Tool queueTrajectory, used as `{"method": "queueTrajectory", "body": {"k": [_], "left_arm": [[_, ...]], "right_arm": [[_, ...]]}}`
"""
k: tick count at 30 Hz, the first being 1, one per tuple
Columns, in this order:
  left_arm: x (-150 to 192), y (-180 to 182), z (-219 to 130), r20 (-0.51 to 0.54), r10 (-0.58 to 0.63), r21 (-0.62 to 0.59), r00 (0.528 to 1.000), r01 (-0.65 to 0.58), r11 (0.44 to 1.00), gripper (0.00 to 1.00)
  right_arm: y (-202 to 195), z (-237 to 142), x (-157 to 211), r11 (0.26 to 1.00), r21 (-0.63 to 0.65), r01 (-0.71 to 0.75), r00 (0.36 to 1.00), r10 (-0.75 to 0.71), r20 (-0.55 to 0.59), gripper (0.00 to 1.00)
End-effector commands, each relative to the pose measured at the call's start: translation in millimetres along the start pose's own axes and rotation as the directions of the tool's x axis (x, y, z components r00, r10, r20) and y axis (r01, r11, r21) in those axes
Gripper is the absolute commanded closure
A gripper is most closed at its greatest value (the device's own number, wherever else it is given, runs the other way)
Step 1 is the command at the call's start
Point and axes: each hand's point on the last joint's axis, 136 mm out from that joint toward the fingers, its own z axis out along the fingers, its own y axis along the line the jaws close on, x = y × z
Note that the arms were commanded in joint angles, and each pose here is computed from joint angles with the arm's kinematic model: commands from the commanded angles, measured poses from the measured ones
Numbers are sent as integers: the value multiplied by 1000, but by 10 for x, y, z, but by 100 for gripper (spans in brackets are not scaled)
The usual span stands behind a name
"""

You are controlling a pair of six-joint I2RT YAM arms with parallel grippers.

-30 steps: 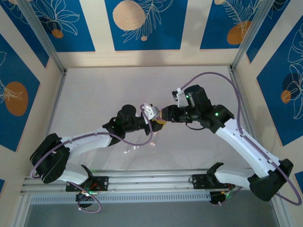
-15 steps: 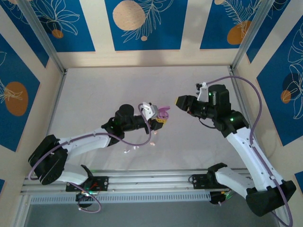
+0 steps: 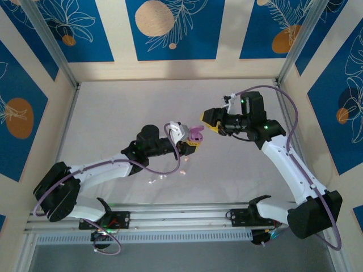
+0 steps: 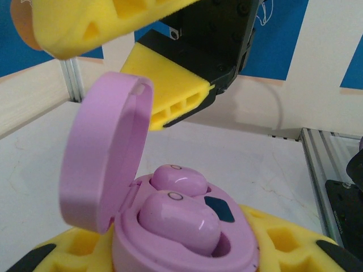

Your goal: Insert wireless bluetooth earbuds into charging case

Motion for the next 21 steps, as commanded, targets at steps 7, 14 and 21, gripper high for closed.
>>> {"method": "queueTrajectory", "body": {"k": [7,14,21], "left_arm": [[-316,-104,-34,94,24,35,995,-27,999,73],[-341,-94,-40,104,20,28,994,-23,999,73],[-380,-91,-49,114,20,23,993,-23,999,73]], "right_arm": [[41,66,162,1000,-20,11,994,-13,-111,44],[16,83,223,1000,-21,21,991,-23,-133,45],[18,65,282,999,-32,25,988,-29,-150,45]]}}
